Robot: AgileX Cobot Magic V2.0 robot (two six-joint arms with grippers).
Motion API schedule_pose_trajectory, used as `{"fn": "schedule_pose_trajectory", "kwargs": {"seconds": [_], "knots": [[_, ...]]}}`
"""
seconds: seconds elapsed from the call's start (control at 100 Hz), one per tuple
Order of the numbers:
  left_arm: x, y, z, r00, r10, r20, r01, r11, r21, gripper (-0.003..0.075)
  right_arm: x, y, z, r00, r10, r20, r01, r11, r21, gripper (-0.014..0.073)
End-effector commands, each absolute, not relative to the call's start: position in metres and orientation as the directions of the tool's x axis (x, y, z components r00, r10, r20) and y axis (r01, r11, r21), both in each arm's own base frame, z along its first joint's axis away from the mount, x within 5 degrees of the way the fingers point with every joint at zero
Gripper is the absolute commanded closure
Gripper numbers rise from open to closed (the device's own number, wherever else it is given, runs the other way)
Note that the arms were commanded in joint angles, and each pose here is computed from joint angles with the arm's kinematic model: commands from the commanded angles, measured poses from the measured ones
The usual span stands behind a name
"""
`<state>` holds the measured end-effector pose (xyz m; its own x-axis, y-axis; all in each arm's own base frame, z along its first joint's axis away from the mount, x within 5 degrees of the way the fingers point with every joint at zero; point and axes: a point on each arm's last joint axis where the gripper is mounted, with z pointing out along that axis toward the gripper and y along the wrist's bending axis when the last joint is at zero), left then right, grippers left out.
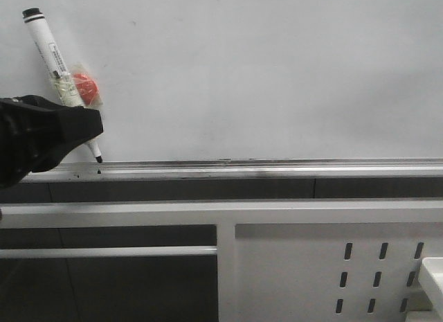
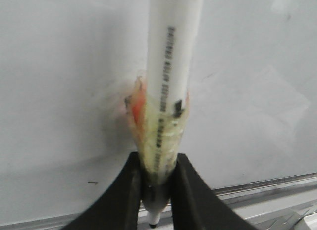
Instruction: Write number 1 on whiteboard
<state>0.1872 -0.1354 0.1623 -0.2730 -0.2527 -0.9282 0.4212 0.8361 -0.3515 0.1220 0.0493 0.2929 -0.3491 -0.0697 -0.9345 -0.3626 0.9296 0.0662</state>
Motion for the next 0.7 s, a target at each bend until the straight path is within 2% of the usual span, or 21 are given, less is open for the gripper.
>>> {"fn": "schedule_pose_trajectory", "kwargs": {"seconds": [0.0,0.11,0.22,0.32,0.5,0.57,0.64,0.69], "knots": [[0.188,-0.138,0.191,-0.066,-0.381,-0.922,0.505,0.785,-0.36,0.074,0.126,0.05,0.31,-0.25,-0.043,-0.967,-0.365,0.93,0.053,0.0654],[0.181,-0.147,0.191,-0.085,-0.338,-0.937,0.604,0.73,-0.318,0.074,0.125,0.052,0.31,-0.254,-0.049,-0.966,-0.379,0.924,0.053,0.0654],[0.173,-0.156,0.189,-0.1,-0.27,-0.958,0.701,0.664,-0.26,0.074,0.121,0.059,0.315,-0.244,-0.097,-0.965,-0.444,0.896,0.022,0.0654],[0.168,-0.161,0.185,-0.103,-0.183,-0.978,0.75,0.631,-0.197,0.074,0.115,0.069,0.321,-0.194,-0.229,-0.954,-0.549,0.831,-0.088,0.0654],[0.166,-0.176,0.183,-0.084,0.06,-0.995,0.839,0.543,-0.038,0.074,0.109,0.091,0.325,-0.183,-0.386,-0.904,-0.7,0.697,-0.157,0.0642],[0.167,-0.184,0.19,-0.035,0.189,-0.981,0.883,0.466,0.058,0.074,0.11,0.1,0.325,-0.157,-0.463,-0.872,-0.747,0.633,-0.202,0.0591],[0.169,-0.19,0.2,0.027,0.322,-0.946,0.899,0.407,0.164,0.074,0.111,0.108,0.327,-0.135,-0.495,-0.858,-0.776,0.592,-0.22,0.0482],[0.171,-0.192,0.206,0.051,0.448,-0.893,0.891,0.384,0.243,0.074,0.113,0.114,0.329,-0.125,-0.499,-0.857,-0.789,0.574,-0.22,0.0356]]}}
